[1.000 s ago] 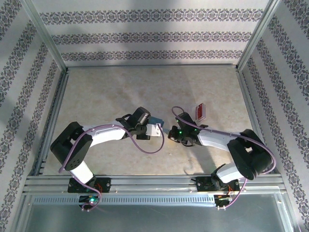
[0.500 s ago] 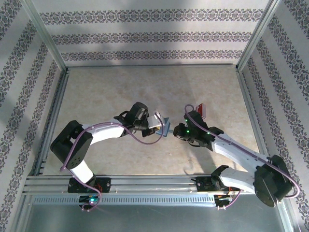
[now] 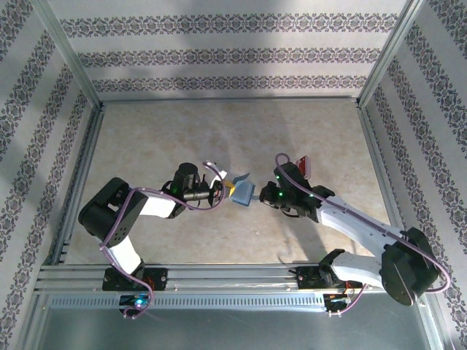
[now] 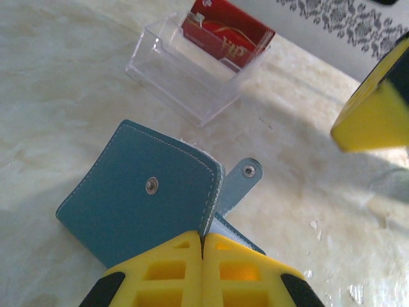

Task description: Put the credit cards into the card holder

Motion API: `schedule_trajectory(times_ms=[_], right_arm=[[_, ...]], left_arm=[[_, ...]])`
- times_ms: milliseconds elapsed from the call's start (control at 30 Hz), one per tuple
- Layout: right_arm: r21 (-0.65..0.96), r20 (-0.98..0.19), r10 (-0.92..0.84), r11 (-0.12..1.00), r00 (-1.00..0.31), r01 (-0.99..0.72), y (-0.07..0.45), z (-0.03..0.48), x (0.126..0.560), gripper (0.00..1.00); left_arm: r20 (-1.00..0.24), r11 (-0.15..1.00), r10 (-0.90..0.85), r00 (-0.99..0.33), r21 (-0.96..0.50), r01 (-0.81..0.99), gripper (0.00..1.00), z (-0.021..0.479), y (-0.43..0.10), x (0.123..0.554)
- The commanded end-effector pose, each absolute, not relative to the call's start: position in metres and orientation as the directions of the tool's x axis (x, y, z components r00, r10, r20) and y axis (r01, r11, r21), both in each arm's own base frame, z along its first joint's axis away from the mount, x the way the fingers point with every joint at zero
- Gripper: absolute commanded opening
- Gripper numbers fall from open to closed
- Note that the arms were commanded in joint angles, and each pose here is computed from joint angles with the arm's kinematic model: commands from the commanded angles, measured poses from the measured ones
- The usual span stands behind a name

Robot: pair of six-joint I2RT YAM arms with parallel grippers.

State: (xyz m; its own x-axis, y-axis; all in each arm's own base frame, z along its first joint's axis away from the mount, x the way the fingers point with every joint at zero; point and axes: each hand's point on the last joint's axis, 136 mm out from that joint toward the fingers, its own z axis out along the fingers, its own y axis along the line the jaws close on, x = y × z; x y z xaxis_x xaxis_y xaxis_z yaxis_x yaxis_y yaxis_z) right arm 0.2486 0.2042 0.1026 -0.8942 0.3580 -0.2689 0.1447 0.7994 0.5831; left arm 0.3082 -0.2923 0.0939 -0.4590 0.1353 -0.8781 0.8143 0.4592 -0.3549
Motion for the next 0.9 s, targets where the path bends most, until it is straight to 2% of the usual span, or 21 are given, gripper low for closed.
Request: schedule_trajectory(times_ms=[0, 267, 567, 600, 733, 867], right_arm=[[0.607, -0.27, 0.351, 0.785, -0.897, 0.124, 0.224, 0.107, 0.265, 0.05], [0.606, -0.243, 0.332, 0.785, -0.911, 0.124, 0.257, 0.087, 0.303, 0.0], [0.623, -0.171, 0.292, 0.772, -0.941, 0.126, 0.292, 0.045, 0.333, 0.0], [0.616, -0.164, 0.292, 0.777, -0.942, 0.133, 0.292, 0.039, 0.333, 0.0], [0.587, -0.128, 0.292, 0.792, -0.948, 0.165, 0.283, 0.013, 0.326, 0.0], [0.538, -0.146, 0.267, 0.829, -0.953, 0.15, 0.271, 0.011, 0.314, 0.0]], left_arm=[[-0.862, 0.472, 0.02, -0.507, -0.439, 0.764, 0.0, 0.104, -0.294, 0.319], [-0.827, 0.53, -0.023, -0.562, -0.487, 0.695, 0.0, 0.089, -0.281, 0.33], [-0.811, 0.571, -0.062, -0.582, -0.507, 0.646, 0.0, 0.086, -0.264, 0.34], [-0.81, 0.573, -0.069, -0.582, -0.51, 0.642, 0.02, 0.087, -0.263, 0.341], [-0.82, 0.567, -0.089, -0.565, -0.508, 0.648, 0.23, 0.101, -0.259, 0.348], [-0.816, 0.571, -0.108, -0.569, -0.519, 0.636, 0.47, 0.13, -0.248, 0.364]])
